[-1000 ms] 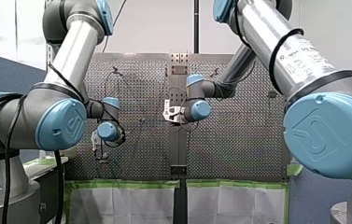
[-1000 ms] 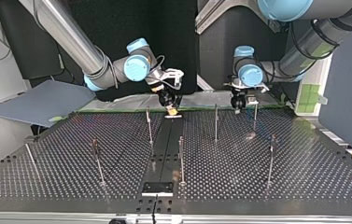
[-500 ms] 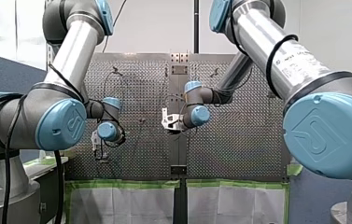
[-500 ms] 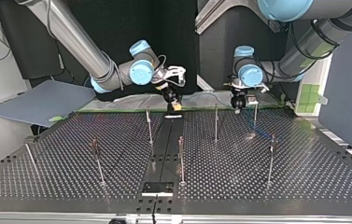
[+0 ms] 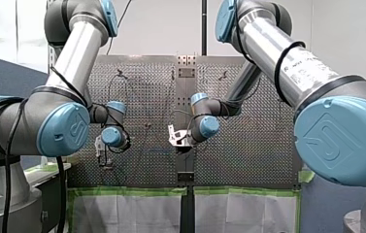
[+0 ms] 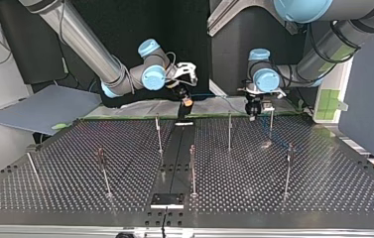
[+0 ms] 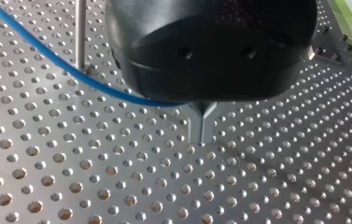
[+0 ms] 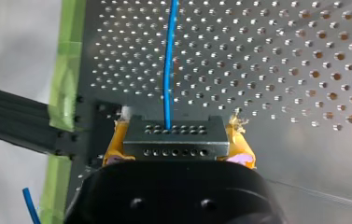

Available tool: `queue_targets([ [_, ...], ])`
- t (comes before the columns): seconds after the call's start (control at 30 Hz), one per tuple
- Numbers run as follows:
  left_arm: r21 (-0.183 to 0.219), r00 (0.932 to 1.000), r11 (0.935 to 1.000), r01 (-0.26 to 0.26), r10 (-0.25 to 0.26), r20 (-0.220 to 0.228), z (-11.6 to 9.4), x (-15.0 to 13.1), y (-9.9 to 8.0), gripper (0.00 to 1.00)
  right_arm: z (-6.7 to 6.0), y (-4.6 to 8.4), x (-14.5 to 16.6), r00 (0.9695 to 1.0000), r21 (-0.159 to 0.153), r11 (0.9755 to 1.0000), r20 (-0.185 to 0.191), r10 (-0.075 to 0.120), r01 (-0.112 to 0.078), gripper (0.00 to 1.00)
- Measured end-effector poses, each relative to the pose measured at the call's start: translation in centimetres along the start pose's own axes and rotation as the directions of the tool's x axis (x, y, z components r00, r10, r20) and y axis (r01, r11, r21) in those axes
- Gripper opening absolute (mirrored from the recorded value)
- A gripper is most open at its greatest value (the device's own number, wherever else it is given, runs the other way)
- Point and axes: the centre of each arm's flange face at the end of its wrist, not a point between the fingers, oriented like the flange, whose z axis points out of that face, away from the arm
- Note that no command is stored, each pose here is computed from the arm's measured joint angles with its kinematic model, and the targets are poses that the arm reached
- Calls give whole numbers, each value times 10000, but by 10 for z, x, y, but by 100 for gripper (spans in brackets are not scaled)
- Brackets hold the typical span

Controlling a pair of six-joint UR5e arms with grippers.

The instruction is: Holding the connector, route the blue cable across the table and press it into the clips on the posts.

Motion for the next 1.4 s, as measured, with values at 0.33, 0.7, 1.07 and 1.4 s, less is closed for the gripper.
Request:
queue_targets([
  [0.33,827,9991,9957,-412,421,-89,-32,-3,-30,0,-12,-1,10,9980,3,10000,622,65,-65,0],
  [0.7,187,9976,9976,-669,672,-141,-74,-15,-29,0,-41,-12,61,9974,-315,9973,263,667,-659,0],
  [1.07,620,9911,9979,-162,79,1327,-75,-67,-40,0,-67,-8,118,9913,-363,9953,-1001,857,-897,0],
  [1.4,832,9765,9961,292,-462,2105,-87,-103,-42,0,-70,-8,125,9885,-354,9951,-1231,879,-929,0],
])
